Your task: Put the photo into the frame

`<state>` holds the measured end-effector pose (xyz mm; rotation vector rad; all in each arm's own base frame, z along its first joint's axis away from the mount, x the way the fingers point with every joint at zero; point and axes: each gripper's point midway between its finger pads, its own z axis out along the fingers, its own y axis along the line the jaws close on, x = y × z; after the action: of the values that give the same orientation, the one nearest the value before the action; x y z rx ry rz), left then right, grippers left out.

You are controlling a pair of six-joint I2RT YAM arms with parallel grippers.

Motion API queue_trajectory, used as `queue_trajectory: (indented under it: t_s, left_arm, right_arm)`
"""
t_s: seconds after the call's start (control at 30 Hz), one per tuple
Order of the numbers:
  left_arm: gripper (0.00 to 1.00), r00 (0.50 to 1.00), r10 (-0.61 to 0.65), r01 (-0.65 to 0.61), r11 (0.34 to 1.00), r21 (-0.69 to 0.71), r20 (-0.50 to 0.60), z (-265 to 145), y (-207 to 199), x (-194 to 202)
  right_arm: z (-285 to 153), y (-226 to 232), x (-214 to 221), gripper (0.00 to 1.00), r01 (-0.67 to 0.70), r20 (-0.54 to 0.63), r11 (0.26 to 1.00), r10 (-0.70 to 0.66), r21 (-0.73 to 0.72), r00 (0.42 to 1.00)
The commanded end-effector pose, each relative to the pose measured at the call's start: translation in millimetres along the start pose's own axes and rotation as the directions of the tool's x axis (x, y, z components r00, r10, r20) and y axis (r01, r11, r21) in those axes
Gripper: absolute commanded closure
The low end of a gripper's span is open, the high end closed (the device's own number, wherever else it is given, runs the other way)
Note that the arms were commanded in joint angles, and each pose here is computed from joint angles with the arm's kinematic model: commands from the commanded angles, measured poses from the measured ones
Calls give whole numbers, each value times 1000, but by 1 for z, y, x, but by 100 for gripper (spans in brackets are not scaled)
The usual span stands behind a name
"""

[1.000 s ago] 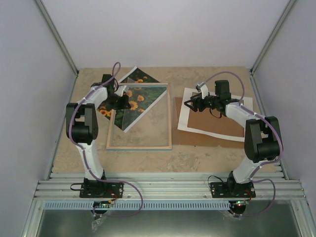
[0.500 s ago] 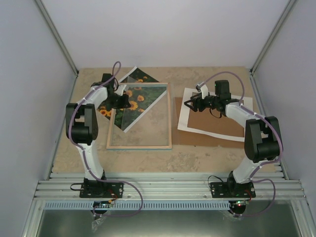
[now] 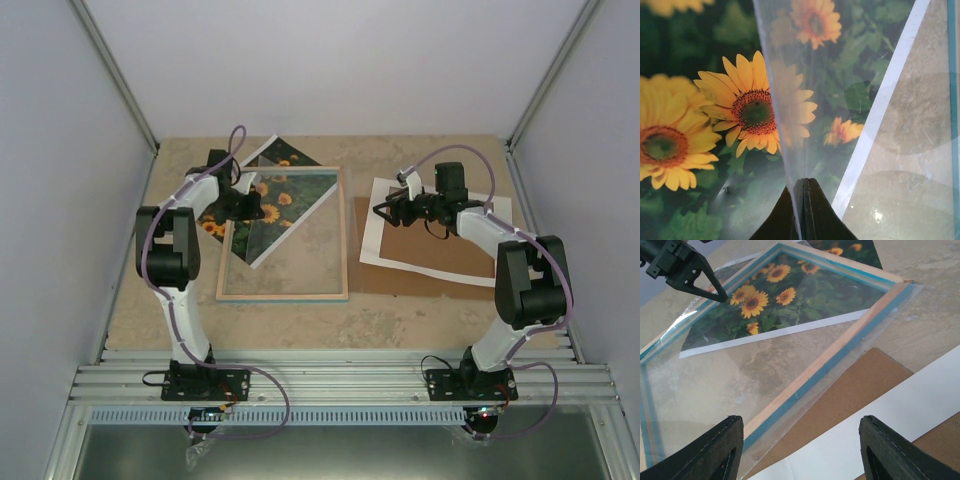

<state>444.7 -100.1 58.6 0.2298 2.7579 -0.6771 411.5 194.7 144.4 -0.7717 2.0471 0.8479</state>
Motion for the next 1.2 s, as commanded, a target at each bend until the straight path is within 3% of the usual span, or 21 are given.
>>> queue_trajectory:
  t_s: [0.0,1.17]
  left_arm:
    - [100,996,54,-53,998,-22,76,-21,-5,-19]
    - [100,992,86,-77,992,-101,91,-8,17,-28]
  right_arm:
    - [5,-1,8,36,6,-14,1000,-6,-2,1000]
    - [5,-1,8,36,9,-14,1000,-9,5,1000]
